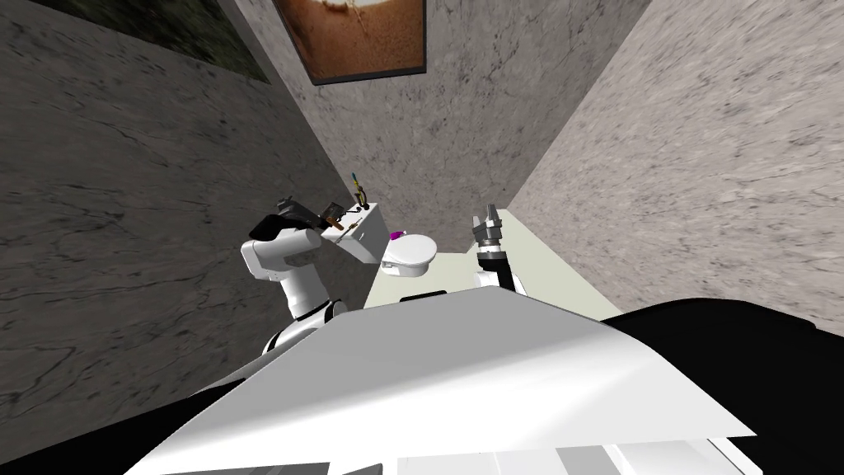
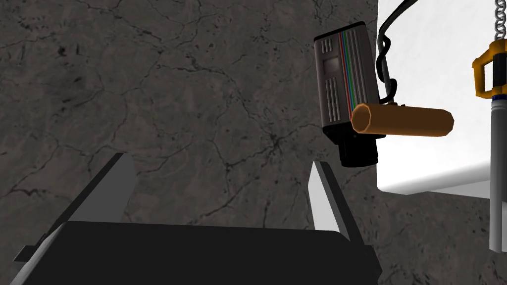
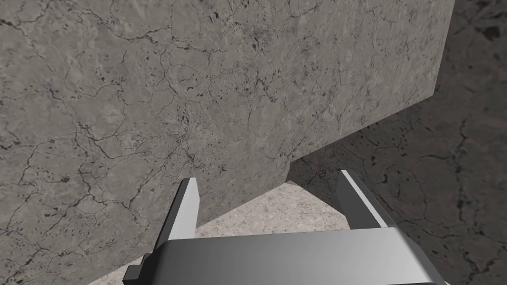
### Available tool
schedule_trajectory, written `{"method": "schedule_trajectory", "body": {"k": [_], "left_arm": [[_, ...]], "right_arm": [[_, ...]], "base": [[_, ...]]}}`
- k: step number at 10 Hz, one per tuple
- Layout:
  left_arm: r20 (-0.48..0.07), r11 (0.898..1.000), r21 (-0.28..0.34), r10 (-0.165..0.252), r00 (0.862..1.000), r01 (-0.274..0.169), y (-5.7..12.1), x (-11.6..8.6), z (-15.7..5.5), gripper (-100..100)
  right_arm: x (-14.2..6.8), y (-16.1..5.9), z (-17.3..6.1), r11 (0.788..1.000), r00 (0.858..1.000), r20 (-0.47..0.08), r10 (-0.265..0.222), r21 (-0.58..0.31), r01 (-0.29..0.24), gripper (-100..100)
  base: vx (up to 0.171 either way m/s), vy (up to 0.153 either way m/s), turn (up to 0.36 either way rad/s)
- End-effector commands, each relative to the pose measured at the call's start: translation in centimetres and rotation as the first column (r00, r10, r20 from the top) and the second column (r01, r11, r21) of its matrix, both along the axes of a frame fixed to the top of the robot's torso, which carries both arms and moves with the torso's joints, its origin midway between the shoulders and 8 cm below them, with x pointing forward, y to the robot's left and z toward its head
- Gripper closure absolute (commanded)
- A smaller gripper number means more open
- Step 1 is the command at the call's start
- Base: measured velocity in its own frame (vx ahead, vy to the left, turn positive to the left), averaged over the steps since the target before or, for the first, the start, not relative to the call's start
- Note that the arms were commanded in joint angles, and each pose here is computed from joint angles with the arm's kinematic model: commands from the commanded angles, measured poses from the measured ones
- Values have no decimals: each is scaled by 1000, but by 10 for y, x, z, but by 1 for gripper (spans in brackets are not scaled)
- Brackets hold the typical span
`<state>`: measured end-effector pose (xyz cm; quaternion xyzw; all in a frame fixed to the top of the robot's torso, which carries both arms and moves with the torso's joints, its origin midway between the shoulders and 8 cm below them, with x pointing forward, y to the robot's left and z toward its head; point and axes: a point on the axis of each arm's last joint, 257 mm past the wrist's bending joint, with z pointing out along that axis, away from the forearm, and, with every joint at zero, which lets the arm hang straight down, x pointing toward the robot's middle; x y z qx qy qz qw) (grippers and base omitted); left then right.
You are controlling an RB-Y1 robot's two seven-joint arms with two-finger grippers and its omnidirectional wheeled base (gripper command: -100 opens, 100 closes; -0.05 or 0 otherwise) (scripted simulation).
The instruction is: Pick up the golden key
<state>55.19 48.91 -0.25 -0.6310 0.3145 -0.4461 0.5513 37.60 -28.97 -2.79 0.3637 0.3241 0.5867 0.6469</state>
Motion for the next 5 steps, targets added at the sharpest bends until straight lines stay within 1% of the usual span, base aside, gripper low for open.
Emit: {"method": "schedule_trajectory", "body": {"k": [1, 2, 3, 4, 5], "left_arm": [[-25, 1000, -13, 4, 1000, -4, 0, 0, -6, -100], [-43, 997, -78, 11, 999, -14, 6, 6, -13, -100], [-71, 996, -90, 14, 997, -20, 6, 5, -21, -100], [-88, 995, -97, 15, 996, -24, 7, 5, -26, -100], [-106, 987, -159, 21, 994, -38, 12, 11, -33, -100]], "right_arm": [[0, 0, 0, 1000, 1000, 0, 0, 0, 0, 0], [0, 0, 0, 1000, 1000, 0, 0, 0, 0, 0], [0, 0, 0, 1000, 1000, 0, 0, 0, 0, 0], [0, 0, 0, 1000, 1000, 0, 0, 0, 0, 0], [0, 0, 0, 1000, 1000, 0, 0, 0, 0, 0]], "base": [[0, 0, 0], [21, -10, -114], [25, -7, -65], [14, -3, 8], [25, -3, -109]]}}
